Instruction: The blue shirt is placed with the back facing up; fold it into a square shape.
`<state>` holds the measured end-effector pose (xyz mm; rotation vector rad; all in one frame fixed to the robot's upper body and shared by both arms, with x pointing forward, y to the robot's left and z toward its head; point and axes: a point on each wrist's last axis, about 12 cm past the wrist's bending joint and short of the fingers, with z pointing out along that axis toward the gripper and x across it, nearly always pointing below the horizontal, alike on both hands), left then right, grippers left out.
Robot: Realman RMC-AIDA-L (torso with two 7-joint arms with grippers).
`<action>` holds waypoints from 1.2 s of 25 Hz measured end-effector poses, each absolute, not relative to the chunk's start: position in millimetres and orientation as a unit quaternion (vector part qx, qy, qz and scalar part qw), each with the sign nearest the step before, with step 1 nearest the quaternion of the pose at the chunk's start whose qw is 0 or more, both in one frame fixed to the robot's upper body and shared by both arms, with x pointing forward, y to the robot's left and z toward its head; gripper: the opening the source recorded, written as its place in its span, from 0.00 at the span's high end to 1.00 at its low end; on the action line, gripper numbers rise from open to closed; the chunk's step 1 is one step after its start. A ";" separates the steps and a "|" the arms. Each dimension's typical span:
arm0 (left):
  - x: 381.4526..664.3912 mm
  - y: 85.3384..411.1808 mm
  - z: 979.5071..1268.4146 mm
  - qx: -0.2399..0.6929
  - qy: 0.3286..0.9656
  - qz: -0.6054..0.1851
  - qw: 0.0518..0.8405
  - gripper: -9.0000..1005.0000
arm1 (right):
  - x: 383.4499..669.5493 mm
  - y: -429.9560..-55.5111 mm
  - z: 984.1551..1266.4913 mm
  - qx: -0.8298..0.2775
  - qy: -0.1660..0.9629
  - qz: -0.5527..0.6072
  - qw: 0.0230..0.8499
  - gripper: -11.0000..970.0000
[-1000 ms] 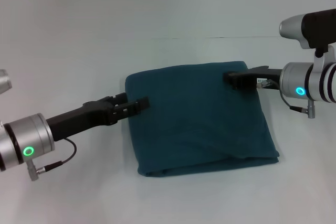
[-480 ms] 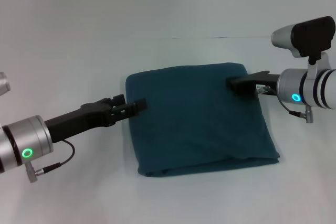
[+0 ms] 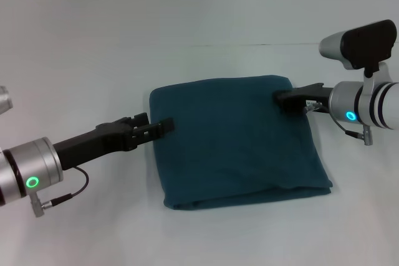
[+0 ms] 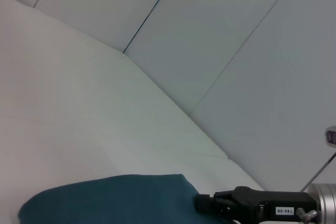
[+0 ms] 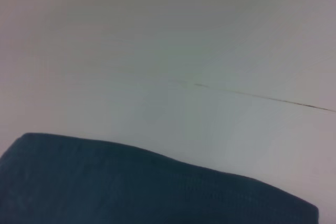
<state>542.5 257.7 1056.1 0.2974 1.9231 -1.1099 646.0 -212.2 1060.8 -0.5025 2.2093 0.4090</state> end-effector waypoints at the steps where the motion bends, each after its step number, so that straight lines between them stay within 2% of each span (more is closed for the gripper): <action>1: 542.5 257.7 1056.1 0.119 0.773 -0.446 0.436 0.12 | 646.0 -211.8 1060.5 -0.201 0.877 0.161 0.407 0.99; 16: 542.5 259.0 1056.1 0.118 0.773 -0.444 0.436 0.12 | 645.1 -212.6 1059.2 -0.206 0.876 0.153 0.407 0.94; 23: 546.6 262.0 1055.5 0.105 0.779 -0.432 0.441 0.12 | 647.1 -226.3 1077.5 -0.183 0.859 0.185 0.441 0.91; 30: 559.3 261.5 1050.5 0.063 0.801 -0.404 0.438 0.12 | 634.6 -249.3 1090.4 -0.156 0.837 0.252 0.460 0.88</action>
